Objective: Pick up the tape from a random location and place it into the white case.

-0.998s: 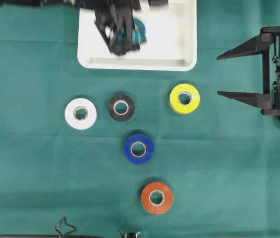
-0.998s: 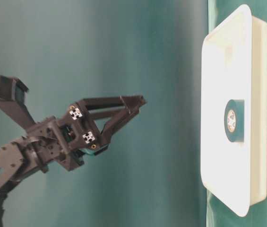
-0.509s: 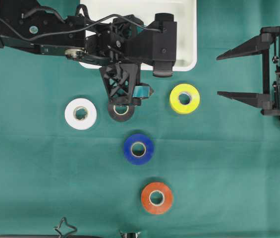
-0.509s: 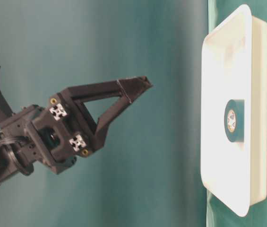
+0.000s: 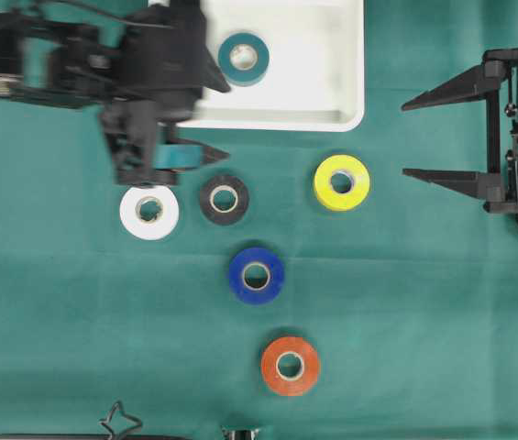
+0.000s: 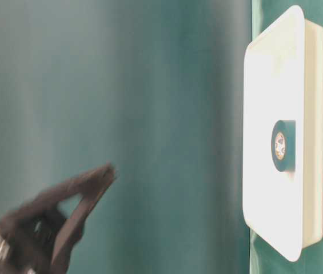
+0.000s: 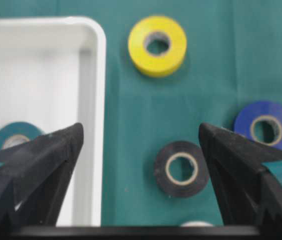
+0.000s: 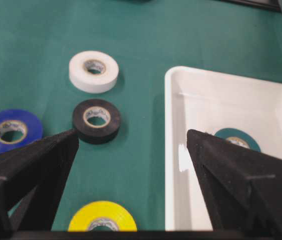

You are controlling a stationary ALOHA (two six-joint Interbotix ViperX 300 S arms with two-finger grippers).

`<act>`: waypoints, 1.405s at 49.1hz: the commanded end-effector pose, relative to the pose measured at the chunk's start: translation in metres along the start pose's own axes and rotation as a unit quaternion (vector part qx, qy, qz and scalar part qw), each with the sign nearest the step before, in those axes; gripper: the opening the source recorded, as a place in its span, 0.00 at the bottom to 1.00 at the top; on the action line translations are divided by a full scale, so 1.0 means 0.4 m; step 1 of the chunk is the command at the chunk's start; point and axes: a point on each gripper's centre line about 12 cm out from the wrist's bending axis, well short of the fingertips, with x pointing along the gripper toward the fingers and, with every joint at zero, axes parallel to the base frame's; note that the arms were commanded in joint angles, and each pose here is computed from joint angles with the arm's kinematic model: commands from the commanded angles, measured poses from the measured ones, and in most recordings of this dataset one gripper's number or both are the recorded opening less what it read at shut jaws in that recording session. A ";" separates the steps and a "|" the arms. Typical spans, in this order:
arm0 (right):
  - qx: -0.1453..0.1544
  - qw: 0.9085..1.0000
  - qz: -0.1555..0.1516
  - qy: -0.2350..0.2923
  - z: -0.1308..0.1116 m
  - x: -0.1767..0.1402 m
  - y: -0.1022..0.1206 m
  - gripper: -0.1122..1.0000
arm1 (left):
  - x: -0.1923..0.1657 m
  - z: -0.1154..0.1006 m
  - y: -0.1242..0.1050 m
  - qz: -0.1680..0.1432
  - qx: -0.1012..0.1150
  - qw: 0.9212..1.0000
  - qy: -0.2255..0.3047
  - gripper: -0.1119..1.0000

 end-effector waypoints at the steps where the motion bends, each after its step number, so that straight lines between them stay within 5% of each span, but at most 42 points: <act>1: 0.001 1.000 0.000 -0.019 0.034 -0.003 0.000 0.92 | -0.074 -0.008 0.001 0.004 -0.004 0.999 -0.047 0.96; 28: 0.001 1.000 0.000 -0.024 0.038 -0.008 0.000 0.92 | -0.286 -0.181 -0.016 0.009 -0.009 0.990 -0.141 0.96; 69: 0.000 1.000 0.001 -0.003 -0.007 -0.005 0.001 0.92 | -0.223 -0.370 -0.063 -0.013 0.005 0.981 -0.193 0.96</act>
